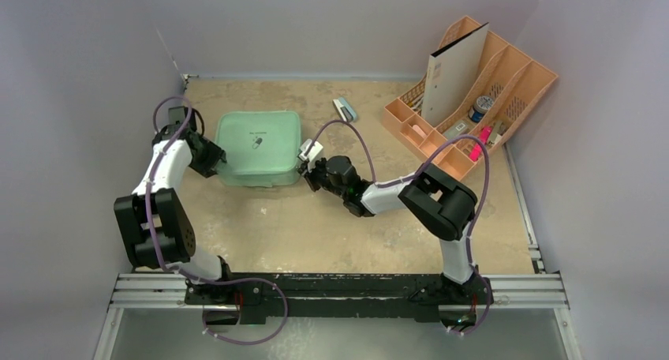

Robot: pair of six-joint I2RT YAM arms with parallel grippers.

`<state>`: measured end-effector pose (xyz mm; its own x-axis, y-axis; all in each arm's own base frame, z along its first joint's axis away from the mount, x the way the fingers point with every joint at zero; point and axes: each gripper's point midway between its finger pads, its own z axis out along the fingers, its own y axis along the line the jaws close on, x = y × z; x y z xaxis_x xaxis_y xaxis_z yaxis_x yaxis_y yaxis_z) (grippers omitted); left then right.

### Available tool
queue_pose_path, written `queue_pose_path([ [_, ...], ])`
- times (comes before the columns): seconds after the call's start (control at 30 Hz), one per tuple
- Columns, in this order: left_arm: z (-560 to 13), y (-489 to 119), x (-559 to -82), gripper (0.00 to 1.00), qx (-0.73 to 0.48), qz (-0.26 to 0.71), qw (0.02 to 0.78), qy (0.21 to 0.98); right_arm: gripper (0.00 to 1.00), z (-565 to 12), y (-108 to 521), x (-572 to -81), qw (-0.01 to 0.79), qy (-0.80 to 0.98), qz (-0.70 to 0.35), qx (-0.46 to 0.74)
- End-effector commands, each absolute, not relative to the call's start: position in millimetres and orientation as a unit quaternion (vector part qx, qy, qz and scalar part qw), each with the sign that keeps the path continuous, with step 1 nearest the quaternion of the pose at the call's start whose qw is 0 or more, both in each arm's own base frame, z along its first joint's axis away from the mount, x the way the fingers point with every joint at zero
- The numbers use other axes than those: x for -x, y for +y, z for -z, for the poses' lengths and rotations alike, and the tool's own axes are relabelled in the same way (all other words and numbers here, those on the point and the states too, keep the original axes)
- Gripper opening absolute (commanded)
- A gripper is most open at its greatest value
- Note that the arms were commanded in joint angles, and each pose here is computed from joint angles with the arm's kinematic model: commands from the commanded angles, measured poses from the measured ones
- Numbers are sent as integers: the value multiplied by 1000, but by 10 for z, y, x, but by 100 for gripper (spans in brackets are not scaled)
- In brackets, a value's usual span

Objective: Organize the medicine kit
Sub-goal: Zip the medicine box at the center of the board.

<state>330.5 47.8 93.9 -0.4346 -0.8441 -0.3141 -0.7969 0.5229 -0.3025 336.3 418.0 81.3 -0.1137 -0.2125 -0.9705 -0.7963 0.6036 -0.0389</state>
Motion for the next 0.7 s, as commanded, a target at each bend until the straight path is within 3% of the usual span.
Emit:
queue_pose_path([
  [0.0,-1422,789,-3801,46,450,41,313,835,0,-1226,4340,-3519,599,669,-291,329],
  [0.17,-1824,693,-3829,58,462,79,335,817,0,-1287,4583,-3373,587,669,-331,313],
  [0.37,-1658,293,-3473,55,488,154,269,816,0,-1368,4909,-3080,580,655,-351,334],
  [0.67,-1360,-12,-2847,53,521,178,194,812,0,-1438,5238,-2580,568,639,-376,358],
])
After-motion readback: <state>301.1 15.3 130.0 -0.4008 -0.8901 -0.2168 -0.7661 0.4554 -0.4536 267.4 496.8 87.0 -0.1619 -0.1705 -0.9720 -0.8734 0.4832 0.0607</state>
